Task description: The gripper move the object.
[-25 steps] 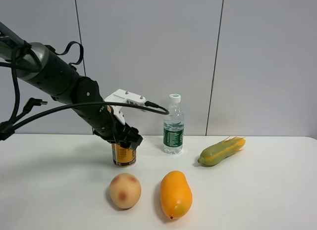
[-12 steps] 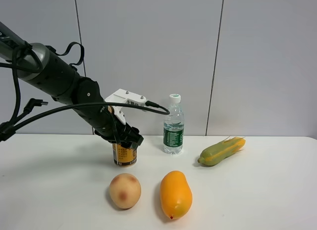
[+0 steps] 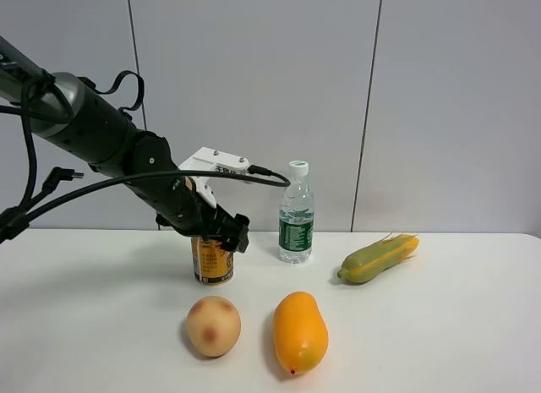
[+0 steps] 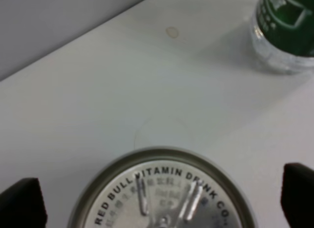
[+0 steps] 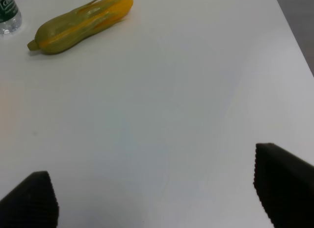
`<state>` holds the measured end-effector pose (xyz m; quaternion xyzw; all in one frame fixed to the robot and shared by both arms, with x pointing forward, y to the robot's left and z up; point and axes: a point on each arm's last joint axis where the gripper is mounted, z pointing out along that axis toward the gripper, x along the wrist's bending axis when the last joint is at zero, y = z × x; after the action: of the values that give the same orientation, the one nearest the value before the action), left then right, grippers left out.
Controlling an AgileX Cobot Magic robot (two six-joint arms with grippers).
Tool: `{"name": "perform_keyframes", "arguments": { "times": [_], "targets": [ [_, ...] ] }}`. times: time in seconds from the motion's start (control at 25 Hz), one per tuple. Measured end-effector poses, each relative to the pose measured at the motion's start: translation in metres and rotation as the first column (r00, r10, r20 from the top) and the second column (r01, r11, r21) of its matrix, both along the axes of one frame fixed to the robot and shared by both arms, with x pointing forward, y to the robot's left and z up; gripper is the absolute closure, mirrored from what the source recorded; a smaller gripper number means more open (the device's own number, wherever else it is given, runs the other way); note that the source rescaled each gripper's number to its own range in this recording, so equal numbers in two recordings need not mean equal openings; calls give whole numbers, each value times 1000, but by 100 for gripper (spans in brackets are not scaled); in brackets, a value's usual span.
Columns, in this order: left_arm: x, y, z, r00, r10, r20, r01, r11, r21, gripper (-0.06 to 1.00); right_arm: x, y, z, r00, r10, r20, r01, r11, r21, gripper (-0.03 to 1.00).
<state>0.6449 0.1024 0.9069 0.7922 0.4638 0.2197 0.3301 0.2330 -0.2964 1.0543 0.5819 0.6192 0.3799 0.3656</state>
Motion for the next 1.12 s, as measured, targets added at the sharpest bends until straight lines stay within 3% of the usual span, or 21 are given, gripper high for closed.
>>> {"name": "perform_keyframes", "arguments": {
  "times": [0.16,0.52,0.8,1.12],
  "targets": [
    [-3,2,14,1000,1,-1,-1,1000,2,-4,0,0,0,1000,0,0,0,1000,0,-3],
    [-18,17,101,995,15,103,-12,999,-35,-4,0,0,0,1000,0,0,0,1000,0,-3],
    [-15,78,134,987,115,111,-121,992,42,-4,0,0,0,1000,0,0,0,1000,0,-3],
    [-24,164,164,946,314,78,-321,942,101,-4,0,0,0,1000,0,0,0,1000,0,-3]
  ]
}}
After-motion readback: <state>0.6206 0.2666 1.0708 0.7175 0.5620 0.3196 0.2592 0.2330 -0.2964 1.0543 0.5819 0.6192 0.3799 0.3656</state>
